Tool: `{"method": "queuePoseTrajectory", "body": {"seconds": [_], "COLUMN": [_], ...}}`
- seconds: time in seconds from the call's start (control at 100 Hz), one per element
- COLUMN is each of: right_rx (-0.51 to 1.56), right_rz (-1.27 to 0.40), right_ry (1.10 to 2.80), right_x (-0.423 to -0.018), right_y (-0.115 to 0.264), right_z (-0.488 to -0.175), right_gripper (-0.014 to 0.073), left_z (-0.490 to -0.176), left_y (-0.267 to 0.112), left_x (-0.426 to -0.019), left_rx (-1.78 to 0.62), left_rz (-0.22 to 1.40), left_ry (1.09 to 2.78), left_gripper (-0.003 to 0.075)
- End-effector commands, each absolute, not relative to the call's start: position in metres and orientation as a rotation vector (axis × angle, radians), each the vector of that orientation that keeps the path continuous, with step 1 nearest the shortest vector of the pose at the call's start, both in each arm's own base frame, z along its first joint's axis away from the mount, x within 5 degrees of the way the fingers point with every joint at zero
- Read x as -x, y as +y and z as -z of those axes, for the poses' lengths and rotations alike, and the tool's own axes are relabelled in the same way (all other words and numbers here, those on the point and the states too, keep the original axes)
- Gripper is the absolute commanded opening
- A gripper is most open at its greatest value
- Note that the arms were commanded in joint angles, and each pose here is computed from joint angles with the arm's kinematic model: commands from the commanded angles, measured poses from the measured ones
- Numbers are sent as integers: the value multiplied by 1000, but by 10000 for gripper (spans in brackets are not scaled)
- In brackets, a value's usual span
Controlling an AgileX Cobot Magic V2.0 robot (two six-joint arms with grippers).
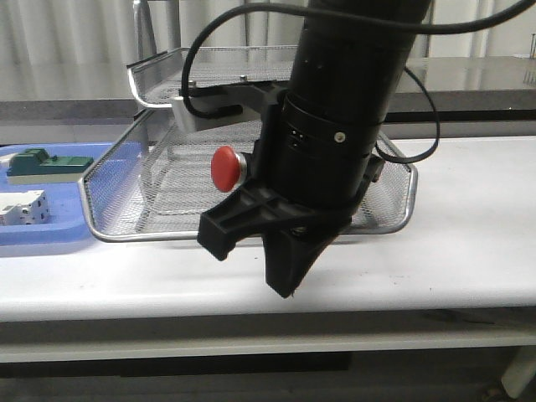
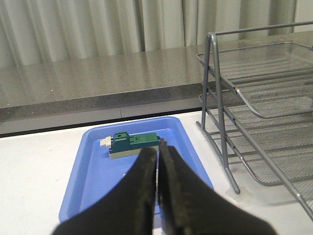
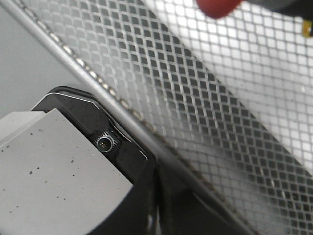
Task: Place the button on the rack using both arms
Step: 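Push the middle tray back into the rack with the right gripper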
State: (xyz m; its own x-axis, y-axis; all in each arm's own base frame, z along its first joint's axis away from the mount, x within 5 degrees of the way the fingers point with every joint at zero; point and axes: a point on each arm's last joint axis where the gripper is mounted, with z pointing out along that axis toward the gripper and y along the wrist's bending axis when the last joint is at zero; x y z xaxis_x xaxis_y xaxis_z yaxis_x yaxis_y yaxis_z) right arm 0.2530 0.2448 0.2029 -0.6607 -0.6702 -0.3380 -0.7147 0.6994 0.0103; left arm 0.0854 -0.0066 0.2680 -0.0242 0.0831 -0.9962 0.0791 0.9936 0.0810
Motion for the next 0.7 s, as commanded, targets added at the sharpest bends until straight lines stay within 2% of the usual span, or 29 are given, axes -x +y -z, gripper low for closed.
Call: {"method": "queuePoseTrajectory", "body": {"seconds": [0.0,0.33,0.69], "right_rx": [1071,903,821], "right_rz": [-204,-190,-122], "right_ry": [2453,2426,2404], "right_x": [-264,-307,-362], "right_y": [245,225,219], "right_z": [-230,-245,-244], "right_gripper": [-66,-66,-66], "left_z": [-284,-284,-284], "left_y": [-5,-5,-5], "left_x": [-86,-86,-86], "left_rx": [-90,-90,-90], "left_rz": [-8,-8,-8], "left_ry": [1498,1498,1498], "left_gripper": [4,4,4]}}
